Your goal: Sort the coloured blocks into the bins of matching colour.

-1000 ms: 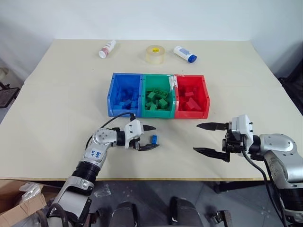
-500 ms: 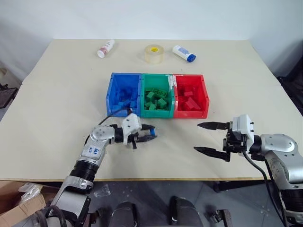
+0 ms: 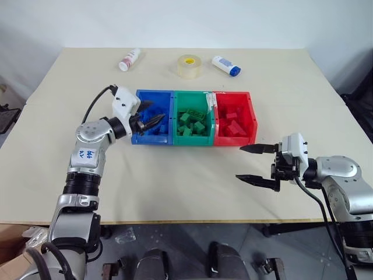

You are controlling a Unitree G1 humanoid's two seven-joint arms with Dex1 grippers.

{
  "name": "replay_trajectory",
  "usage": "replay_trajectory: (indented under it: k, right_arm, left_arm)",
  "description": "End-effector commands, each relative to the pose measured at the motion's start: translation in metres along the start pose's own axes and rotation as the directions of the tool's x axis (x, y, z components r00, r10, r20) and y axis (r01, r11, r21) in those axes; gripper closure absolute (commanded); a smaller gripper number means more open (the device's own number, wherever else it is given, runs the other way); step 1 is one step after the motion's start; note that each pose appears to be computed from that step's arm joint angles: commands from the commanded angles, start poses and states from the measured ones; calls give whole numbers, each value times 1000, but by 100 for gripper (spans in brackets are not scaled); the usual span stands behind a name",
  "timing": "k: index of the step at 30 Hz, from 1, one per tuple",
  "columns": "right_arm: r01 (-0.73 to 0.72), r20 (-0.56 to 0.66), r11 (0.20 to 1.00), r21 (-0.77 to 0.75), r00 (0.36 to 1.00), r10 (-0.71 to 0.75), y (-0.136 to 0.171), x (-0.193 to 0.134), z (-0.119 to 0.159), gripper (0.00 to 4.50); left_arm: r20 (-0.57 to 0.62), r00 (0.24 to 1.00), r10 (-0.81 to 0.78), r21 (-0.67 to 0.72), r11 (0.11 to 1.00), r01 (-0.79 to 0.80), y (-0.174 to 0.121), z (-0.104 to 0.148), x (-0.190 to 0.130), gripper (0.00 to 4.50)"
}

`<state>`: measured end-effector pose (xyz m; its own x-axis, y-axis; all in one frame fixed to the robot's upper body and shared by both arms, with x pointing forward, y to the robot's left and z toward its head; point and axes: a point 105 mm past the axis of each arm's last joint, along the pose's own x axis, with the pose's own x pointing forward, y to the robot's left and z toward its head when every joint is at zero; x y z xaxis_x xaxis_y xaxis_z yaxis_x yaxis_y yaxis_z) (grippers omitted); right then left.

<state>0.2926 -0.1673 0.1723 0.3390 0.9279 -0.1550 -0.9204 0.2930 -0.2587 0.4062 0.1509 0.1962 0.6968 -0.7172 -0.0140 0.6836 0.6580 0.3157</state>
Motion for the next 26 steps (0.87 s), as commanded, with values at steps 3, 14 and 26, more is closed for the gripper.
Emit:
replay_trajectory:
  k: [3,14,26]
  right_arm:
    - [-18,10,999,-36,1000,18,-2,0,7,0]
    - [-51,-33,999,-7,998,51,-8,-8,0,0]
    - [-53,-95,999,14,994,54,-22,-22,-10,0]
  left_arm:
    - [51,998,-43,53,998,40,2,18,-14,3]
    - [-8,996,-84,-43,996,84,-14,-2,-137,3]
    - [-114,993,-8,-78,997,-1,-28,-34,-186,3]
